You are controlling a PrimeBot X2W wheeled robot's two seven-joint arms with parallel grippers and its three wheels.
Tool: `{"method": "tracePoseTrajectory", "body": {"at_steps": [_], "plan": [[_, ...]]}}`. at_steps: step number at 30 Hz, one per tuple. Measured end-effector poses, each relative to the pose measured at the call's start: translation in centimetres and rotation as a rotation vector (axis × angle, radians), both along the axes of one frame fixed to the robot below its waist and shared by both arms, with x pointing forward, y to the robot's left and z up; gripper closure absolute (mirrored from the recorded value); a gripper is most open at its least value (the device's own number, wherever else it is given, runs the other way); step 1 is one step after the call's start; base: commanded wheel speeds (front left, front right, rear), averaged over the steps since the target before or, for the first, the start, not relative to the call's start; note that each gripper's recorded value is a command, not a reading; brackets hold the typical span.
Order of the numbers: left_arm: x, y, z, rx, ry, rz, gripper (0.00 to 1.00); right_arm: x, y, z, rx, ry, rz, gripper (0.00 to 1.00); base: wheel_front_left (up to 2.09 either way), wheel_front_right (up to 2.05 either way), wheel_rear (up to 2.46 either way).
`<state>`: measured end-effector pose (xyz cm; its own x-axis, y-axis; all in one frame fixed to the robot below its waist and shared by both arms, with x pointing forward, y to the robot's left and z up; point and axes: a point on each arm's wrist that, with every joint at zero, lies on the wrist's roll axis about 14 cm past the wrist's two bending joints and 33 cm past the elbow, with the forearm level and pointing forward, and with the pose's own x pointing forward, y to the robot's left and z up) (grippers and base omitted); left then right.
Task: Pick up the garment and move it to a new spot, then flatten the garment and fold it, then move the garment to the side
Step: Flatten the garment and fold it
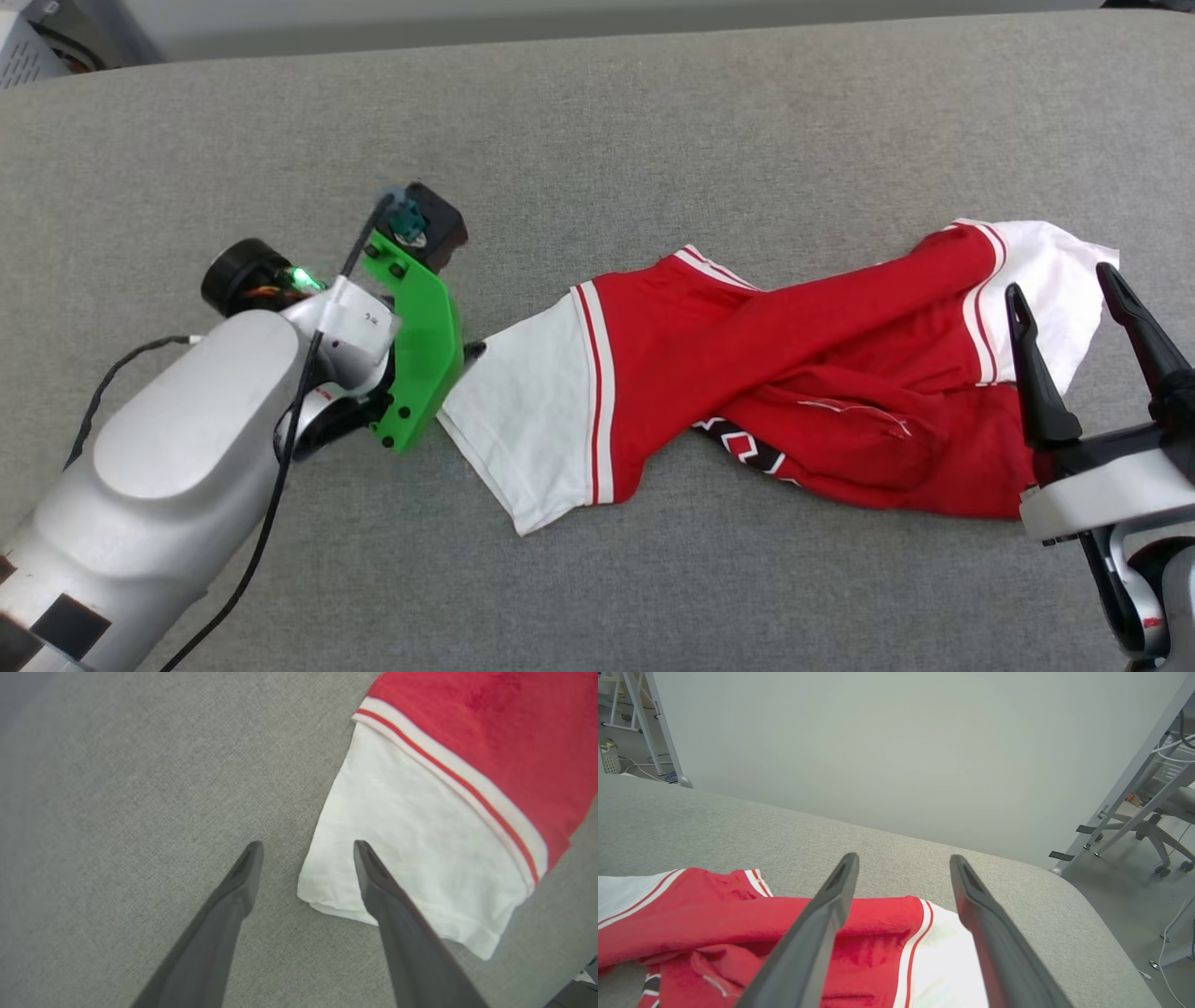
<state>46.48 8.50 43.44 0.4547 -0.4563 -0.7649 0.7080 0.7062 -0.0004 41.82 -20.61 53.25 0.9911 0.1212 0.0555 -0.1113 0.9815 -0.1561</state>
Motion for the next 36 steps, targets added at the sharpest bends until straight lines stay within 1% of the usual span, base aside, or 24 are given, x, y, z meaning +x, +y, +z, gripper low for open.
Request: {"method": "tracePoseTrajectory", "body": {"at_steps": [3,8,14,15,16,17,22,26,33,34,36], "plan": [[-0.6,0.0,-2.0,0.033,0.065,-0.014,0.00,0.4,0.0,-0.3,-0.001,0.002,0.003,0.00,0.00,0.00,0.00],[-1.7,0.9,-5.8,0.119,0.163,-0.038,0.00,0.9,-0.1,-1.0,-0.003,0.015,0.001,0.00,0.00,0.00,0.00],[-1.2,1.0,-7.4,0.152,0.198,-0.063,0.00,1.6,-0.5,-1.8,-0.009,0.029,-0.005,0.00,0.00,0.00,0.00],[-1.2,0.9,-7.6,0.162,0.199,-0.076,0.37,1.6,-0.5,-2.0,-0.010,0.033,-0.006,0.00,0.00,0.00,0.00],[-1.1,0.8,-7.7,0.165,0.195,-0.085,0.71,1.6,-0.6,-2.1,-0.011,0.037,-0.007,0.00,0.00,0.00,0.00],[-1.1,0.7,-7.7,0.162,0.192,-0.091,1.00,1.5,-0.7,-2.2,-0.011,0.040,-0.009,0.00,0.00,0.00,0.00],[-0.2,0.2,-6.7,0.089,0.098,-0.087,1.00,1.4,-1.0,-1.8,-0.013,0.030,-0.019,0.00,0.00,0.00,0.00],[1.0,1.3,-5.1,0.027,-0.025,-0.045,1.00,1.0,-1.9,-1.1,-0.014,0.016,-0.041,0.00,0.00,0.00,0.00],[3.3,6.0,-0.8,-0.039,-0.252,0.126,1.00,1.0,-4.0,0.7,-0.047,0.001,-0.073,0.00,0.00,0.00,0.00],[3.4,7.4,0.8,-0.067,-0.320,0.189,1.00,1.5,-4.4,1.3,-0.079,0.015,-0.061,0.00,0.00,0.00,0.00],[3.4,8.5,1.6,-0.071,-0.357,0.224,1.00,2.2,-4.5,1.9,-0.105,0.028,-0.044,0.00,0.00,0.00,0.00]]}}
